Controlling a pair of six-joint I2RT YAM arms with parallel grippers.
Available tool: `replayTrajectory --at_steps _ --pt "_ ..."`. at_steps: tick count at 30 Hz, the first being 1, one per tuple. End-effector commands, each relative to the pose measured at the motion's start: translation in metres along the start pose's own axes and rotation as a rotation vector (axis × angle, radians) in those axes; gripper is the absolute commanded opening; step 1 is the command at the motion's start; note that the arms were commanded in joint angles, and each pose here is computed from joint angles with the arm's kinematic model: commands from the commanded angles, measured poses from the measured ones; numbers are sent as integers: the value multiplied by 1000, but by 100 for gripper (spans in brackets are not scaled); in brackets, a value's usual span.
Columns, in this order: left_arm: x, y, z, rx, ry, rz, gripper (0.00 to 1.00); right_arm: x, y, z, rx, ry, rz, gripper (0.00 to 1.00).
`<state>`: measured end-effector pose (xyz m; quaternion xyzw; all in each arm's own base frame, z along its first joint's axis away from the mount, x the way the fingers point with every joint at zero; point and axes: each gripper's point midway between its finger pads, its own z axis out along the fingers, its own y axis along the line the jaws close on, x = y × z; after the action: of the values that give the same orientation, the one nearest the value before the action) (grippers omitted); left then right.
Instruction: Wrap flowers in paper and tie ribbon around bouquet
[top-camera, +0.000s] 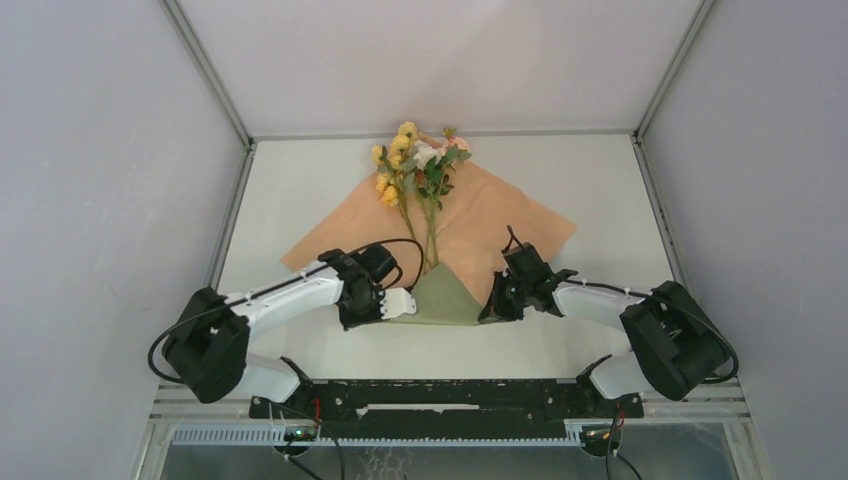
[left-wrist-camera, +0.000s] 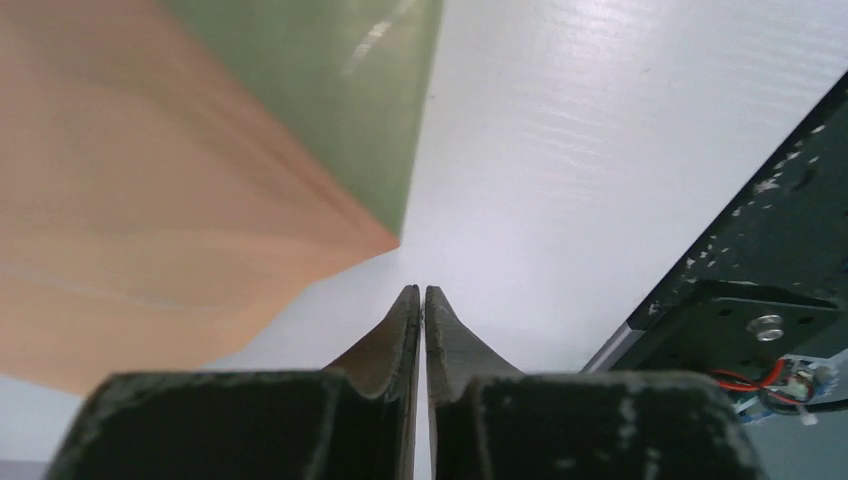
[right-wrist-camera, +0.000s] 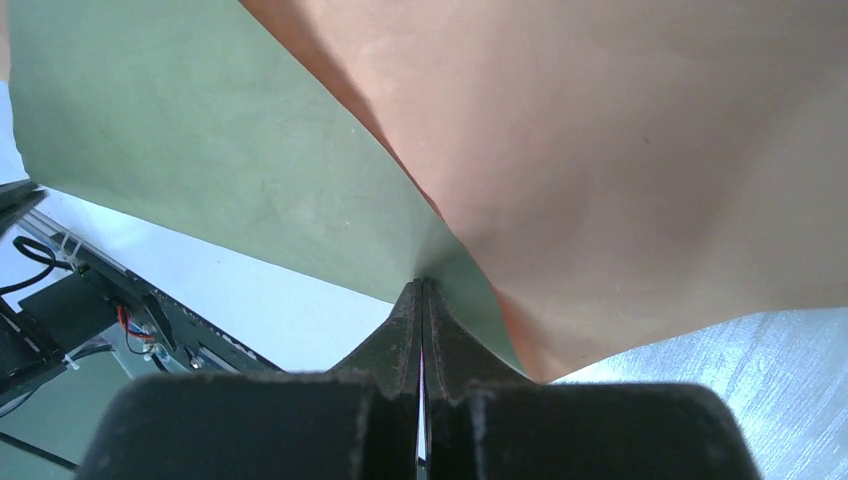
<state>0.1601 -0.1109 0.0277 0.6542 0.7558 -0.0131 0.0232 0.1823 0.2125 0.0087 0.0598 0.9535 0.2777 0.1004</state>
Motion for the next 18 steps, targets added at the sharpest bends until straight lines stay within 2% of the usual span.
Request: replayTrajectory --at_steps 1,4,7,11,16,18 --pt "-41 13 -50 -62 -170 -54 9 4 -21 -1 94 0 -12 1" --pt "-84 21 -54 -95 -255 21 8 3 -17 0 78 -1 -5 1" --pt "-107 29 -38 -144 -218 117 11 1 -14 1 63 -2 4 1" --pt "-102 30 -4 -160 -87 255 18 0 -15 2 74 -3 -2 1" --pt "-102 17 2 -63 -84 271 24 -3 -19 2 101 -9 -4 1" --pt "-89 8 16 -25 -34 311 26 -4 -21 2 109 -13 -5 1"
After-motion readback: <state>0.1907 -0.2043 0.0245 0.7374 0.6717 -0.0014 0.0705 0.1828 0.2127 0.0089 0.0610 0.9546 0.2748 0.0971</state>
